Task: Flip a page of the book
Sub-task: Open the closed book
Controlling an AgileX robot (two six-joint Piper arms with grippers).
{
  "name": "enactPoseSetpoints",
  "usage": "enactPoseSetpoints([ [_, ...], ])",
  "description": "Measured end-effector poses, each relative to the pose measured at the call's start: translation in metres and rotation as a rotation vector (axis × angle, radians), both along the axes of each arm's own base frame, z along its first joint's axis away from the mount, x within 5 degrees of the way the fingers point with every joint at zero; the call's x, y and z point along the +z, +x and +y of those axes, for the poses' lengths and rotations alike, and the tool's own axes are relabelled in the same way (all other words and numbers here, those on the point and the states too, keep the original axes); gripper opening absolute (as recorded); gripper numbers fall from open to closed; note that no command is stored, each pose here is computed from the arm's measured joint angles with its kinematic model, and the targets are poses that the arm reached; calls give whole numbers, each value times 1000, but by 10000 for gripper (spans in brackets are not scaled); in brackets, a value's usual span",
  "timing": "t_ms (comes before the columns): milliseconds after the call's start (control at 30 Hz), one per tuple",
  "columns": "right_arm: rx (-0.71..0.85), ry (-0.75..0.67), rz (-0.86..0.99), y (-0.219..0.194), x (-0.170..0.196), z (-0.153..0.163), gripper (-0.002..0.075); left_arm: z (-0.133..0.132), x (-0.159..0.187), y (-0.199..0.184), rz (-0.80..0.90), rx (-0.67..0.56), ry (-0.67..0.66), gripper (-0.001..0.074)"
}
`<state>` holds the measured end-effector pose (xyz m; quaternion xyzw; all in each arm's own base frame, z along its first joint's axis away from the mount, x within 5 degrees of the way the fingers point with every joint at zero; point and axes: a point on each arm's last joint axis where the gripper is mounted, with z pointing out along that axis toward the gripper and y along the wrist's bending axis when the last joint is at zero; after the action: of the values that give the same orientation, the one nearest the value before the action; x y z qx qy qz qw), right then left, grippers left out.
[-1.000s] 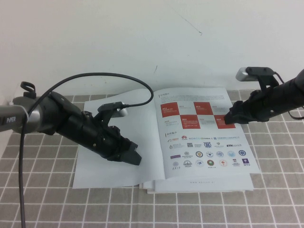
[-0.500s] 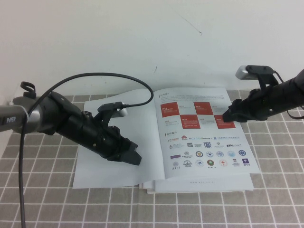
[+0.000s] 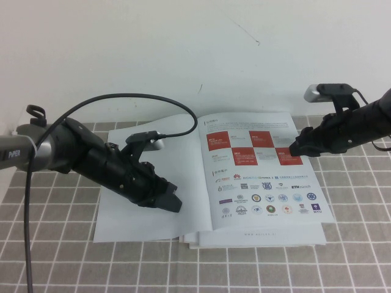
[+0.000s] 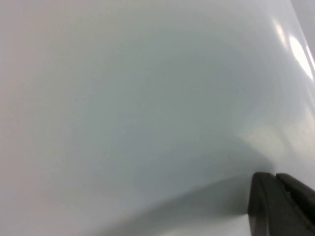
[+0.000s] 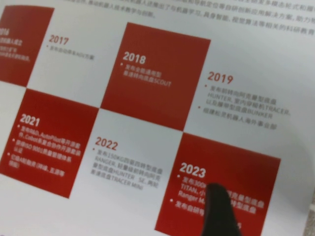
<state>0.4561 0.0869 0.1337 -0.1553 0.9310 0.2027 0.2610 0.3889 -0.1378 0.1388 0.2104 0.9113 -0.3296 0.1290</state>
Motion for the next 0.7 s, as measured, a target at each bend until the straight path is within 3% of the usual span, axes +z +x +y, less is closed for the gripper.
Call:
enactPoseSetpoints([
  [700, 8, 4, 42, -2, -9, 1, 408, 0, 0, 0, 0, 0, 0, -4],
])
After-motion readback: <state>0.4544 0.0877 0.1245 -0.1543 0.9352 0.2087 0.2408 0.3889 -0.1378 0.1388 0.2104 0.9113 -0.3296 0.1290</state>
